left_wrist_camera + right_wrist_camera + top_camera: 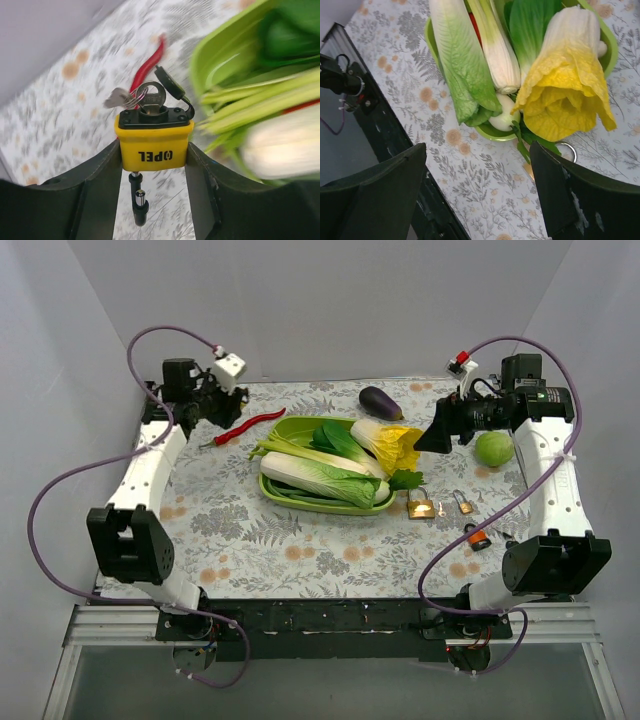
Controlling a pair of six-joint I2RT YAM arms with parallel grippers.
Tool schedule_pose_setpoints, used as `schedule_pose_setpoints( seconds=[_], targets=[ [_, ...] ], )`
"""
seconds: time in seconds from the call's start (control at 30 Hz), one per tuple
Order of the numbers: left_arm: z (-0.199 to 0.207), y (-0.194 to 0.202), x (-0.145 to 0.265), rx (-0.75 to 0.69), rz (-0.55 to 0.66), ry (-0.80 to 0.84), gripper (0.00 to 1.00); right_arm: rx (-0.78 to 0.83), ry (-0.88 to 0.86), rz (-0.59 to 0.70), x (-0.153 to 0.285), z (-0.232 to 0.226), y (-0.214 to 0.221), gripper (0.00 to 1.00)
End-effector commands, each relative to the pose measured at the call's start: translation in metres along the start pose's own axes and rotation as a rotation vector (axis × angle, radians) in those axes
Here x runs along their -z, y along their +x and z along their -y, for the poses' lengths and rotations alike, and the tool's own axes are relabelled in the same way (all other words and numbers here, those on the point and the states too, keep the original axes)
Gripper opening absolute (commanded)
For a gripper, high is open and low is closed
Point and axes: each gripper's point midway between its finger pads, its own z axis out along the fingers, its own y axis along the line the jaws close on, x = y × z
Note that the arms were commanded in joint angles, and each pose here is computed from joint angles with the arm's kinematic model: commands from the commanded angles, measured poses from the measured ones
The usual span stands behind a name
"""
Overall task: Lock with the key
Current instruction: Pick up the lock from the center of the board.
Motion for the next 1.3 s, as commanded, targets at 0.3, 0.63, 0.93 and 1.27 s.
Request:
schedule_pose_setpoints(
  seconds=[0.3,0.63,0.93,1.27],
  targets=[
    [0.291,-0.093,0.104,-0.927,0.452,0.372,0.00,-0.027,-0.257,0.158,-0.006,-0.062,-0.036,0.90],
    [0.335,-0.099,0.108,-1.063,0.469,0.376,0.00,-0.015,-0.357,0.163,-0.038,-0.117,-0.026,0.91],
    [0.342,-0.108,0.102,-1.011,0.474,0.362,0.00,-0.056,-0.352,0.120,-0.075,-0.133,-0.008,0.86],
    [0.346,-0.116,0.110,-0.971,0.492,0.367,0.00,-0.052,-0.410,0.058,-0.096,-0.149,-0.001,0.76]
  ],
)
